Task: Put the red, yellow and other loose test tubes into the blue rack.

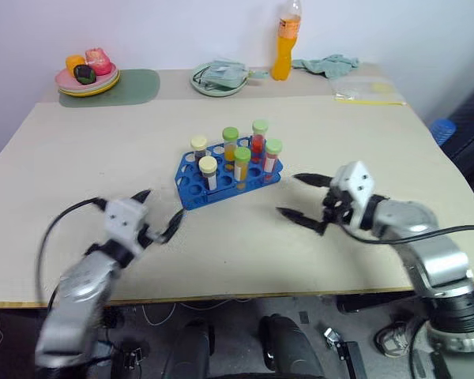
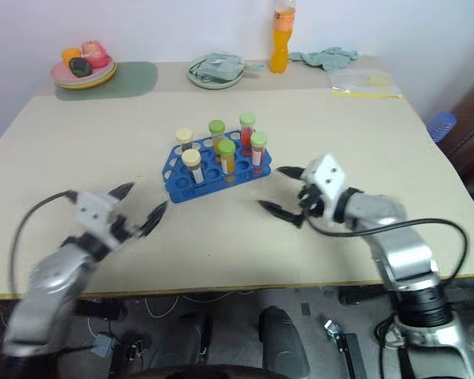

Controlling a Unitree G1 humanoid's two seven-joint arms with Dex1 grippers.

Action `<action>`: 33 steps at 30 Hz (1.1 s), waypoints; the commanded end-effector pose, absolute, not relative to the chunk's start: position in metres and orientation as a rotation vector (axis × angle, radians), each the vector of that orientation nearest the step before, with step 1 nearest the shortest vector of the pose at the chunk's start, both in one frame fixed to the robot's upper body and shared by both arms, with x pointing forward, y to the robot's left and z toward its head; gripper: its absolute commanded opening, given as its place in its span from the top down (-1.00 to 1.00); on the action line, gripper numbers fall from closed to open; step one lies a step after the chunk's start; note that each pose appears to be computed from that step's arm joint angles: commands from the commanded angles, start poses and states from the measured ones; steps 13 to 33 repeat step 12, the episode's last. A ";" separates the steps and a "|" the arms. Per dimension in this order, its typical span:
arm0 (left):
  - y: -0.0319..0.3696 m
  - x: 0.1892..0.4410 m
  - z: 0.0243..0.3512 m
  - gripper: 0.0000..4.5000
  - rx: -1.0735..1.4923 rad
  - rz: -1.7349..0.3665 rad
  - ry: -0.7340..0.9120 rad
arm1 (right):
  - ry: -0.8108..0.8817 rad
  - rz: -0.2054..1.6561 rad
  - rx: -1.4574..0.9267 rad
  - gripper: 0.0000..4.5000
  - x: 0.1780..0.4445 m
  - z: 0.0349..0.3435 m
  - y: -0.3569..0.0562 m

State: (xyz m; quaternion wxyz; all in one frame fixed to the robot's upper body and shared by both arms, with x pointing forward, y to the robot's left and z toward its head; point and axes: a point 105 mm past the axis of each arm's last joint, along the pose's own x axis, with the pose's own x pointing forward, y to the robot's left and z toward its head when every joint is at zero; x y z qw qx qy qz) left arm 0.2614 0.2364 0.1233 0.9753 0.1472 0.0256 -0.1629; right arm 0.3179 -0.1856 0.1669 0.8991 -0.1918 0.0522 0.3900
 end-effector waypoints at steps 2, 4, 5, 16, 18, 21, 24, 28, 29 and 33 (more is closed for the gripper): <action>0.269 0.249 0.138 -0.99 0.340 -0.258 0.070 | 0.116 0.773 -0.405 -1.00 0.321 0.178 -0.219; 0.283 0.246 0.136 -0.99 0.348 -0.211 0.090 | 0.140 0.775 -0.417 -1.00 0.323 0.173 -0.226; 0.285 0.245 0.135 -0.99 0.349 -0.198 0.096 | 0.146 0.775 -0.422 -1.00 0.323 0.171 -0.229; 0.293 0.237 0.120 -0.99 0.328 -0.094 0.118 | 0.133 0.803 -0.396 -1.00 0.336 0.165 -0.219; 0.293 0.237 0.120 -0.99 0.328 -0.094 0.118 | 0.133 0.803 -0.396 -1.00 0.336 0.165 -0.219; 0.293 0.237 0.120 -0.99 0.328 -0.094 0.118 | 0.133 0.803 -0.396 -1.00 0.336 0.165 -0.219; 0.293 0.237 0.120 -0.99 0.328 -0.094 0.118 | 0.133 0.803 -0.396 -1.00 0.336 0.165 -0.219; 0.293 0.237 0.120 -0.99 0.328 -0.094 0.118 | 0.133 0.803 -0.396 -1.00 0.336 0.165 -0.219; 0.293 0.237 0.120 -0.99 0.328 -0.094 0.118 | 0.133 0.803 -0.396 -1.00 0.336 0.165 -0.219; 0.293 0.237 0.120 -0.99 0.328 -0.094 0.118 | 0.133 0.803 -0.396 -1.00 0.336 0.165 -0.219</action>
